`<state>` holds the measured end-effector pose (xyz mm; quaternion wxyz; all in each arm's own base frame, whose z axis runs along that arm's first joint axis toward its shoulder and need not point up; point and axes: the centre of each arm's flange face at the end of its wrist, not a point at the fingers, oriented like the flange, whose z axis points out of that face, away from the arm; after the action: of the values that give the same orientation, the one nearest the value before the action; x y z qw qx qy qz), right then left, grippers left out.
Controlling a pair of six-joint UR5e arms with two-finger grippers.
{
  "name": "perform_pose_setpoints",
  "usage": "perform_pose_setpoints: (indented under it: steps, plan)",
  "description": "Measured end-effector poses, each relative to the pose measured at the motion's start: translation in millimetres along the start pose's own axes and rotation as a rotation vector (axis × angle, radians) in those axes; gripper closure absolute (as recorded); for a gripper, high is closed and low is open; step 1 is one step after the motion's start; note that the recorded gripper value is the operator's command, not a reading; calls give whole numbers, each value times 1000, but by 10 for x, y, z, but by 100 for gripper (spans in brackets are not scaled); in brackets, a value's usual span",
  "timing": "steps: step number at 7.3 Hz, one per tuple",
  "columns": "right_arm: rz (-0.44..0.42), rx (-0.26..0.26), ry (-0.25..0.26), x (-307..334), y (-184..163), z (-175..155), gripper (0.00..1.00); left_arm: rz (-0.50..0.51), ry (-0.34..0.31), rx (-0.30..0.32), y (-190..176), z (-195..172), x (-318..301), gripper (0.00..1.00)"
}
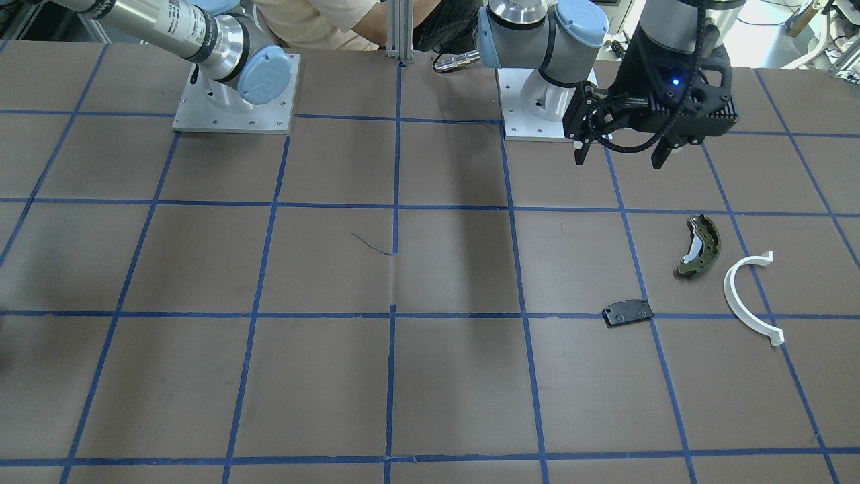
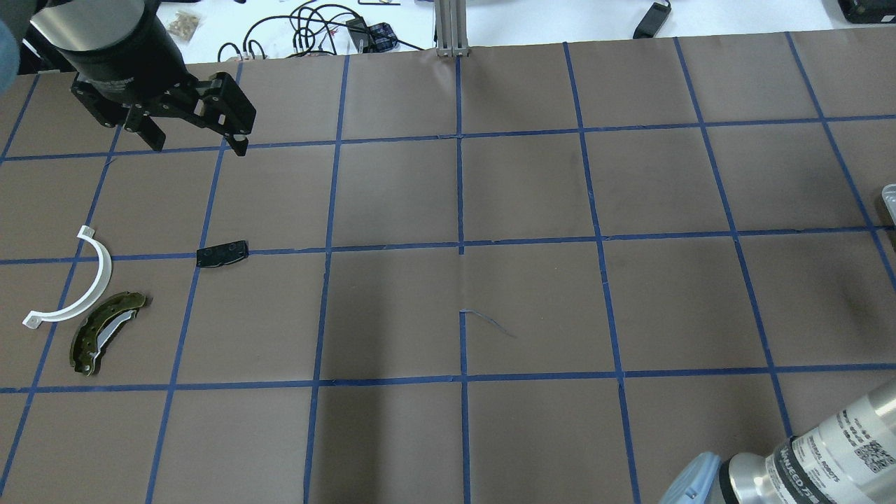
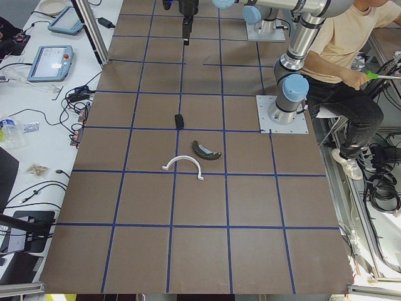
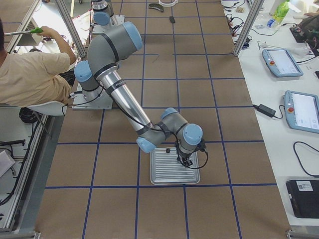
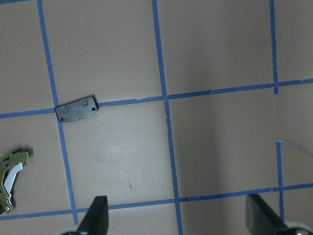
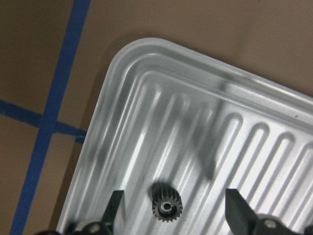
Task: Place bearing gear from tray to pile
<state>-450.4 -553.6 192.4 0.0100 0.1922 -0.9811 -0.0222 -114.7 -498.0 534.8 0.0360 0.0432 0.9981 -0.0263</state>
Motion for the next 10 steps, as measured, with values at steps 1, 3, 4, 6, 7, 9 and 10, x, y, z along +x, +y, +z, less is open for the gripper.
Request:
perform_pose_setpoints:
  steps: [1, 3, 4, 6, 7, 9, 10]
  plan:
    - [2, -1, -3, 0, -1, 24, 29, 4, -11, 0, -37, 17, 3, 0]
    - [3, -2, -10, 1, -5, 74, 45, 12, 10, -4, -36, 54, 62, 0]
    - [3, -3, -12, 0, -7, 89, 58, 5, 19, -10, -22, 74, 81, 0]
    - [1, -3, -13, -6, -21, 99, 83, -65, 25, -19, -12, 108, 91, 0]
    - [0, -4, -13, -8, -23, 99, 100, -92, 25, -17, -16, 99, 86, 0]
    - [-1, -14, -7, -14, -24, 59, 100, -105, 20, -10, -34, 66, 68, 0]
    - [-2, -16, 0, -20, -26, -6, 100, -106, 17, -11, -37, 70, 62, 0]
